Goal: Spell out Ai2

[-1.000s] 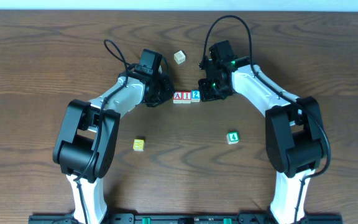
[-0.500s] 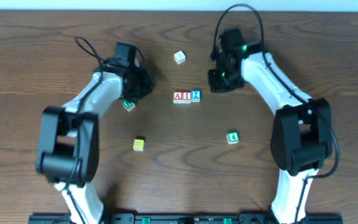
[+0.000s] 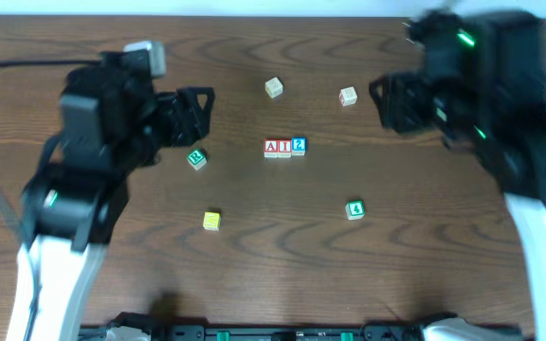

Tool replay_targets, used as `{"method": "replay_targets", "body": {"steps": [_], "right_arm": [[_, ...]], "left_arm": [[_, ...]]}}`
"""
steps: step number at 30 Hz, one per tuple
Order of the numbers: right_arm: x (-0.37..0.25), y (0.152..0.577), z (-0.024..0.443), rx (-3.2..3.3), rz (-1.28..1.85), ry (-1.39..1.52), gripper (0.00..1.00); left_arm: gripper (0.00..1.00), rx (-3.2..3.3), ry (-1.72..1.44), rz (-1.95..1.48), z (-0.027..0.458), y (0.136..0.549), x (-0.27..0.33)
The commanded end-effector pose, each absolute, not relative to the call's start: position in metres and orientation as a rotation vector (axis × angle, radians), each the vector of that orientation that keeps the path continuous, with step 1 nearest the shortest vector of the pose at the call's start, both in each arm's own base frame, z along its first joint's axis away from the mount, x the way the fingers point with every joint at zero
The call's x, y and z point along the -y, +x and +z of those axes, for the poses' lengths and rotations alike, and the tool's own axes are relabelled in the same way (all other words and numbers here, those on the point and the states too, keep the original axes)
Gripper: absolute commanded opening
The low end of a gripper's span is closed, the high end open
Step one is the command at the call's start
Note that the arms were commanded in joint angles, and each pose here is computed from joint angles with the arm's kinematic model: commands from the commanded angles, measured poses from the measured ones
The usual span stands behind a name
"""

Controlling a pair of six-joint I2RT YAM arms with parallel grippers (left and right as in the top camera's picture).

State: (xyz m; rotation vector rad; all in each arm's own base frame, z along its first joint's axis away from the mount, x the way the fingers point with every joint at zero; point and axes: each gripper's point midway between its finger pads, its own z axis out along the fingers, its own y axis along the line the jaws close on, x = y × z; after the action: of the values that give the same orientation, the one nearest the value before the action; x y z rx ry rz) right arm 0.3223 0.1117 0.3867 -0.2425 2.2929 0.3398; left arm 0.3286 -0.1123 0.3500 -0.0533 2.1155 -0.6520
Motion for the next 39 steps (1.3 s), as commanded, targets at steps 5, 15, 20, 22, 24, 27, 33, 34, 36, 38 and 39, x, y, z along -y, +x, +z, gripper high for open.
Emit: {"method": "replay_targets", "body": {"steps": [5,15,20,22,24,27,33,34,36,38,39], "right_arm": [[-0.094,0.267,0.417,-2.214,0.330,-0.248,0.99],[-0.086,0.240,0.430,-2.171,0.334,-0.247,0.99],[-0.087,0.241,0.428,-2.179,0.333,-0.247,0.99],[-0.087,0.241,0.427,-2.184,0.333,-0.247,0.99],[-0.087,0.241,0.426,-2.189,0.332,-0.248,0.99],[-0.087,0.241,0.426,-2.189,0.332,-0.248,0.99],[-0.086,0.238,0.422,-2.206,0.330,-0.248,0.99],[-0.086,0.238,0.422,-2.209,0.330,-0.248,0.99],[-0.086,0.238,0.421,-2.211,0.330,-0.248,0.99],[-0.086,0.238,0.421,-2.211,0.330,-0.248,0.99],[-0.086,0.238,0.421,-2.211,0.330,-0.248,0.99]], "left_arm": [[0.95,-2.036,-0.016,-0.604,0.379,0.294,0.101],[0.95,-2.131,-0.034,-0.594,0.358,0.286,0.099],[0.95,-2.196,-0.046,-0.587,0.345,0.279,0.098],[0.95,-2.229,-0.048,-0.572,0.338,0.275,0.096],[0.96,-2.283,-0.065,-0.456,0.324,0.271,0.081],[0.95,-2.303,-0.132,-0.309,0.314,0.272,0.060],[0.95,-2.243,-0.189,-0.151,0.287,0.266,0.022],[0.95,-2.216,-0.212,-0.140,0.277,0.263,0.015],[0.95,-2.154,-0.263,-0.124,0.257,0.256,0.001],[0.95,-2.099,-0.299,-0.108,0.241,0.250,-0.008],[0.95,-2.069,-0.317,-0.098,0.230,0.247,-0.014]]}}
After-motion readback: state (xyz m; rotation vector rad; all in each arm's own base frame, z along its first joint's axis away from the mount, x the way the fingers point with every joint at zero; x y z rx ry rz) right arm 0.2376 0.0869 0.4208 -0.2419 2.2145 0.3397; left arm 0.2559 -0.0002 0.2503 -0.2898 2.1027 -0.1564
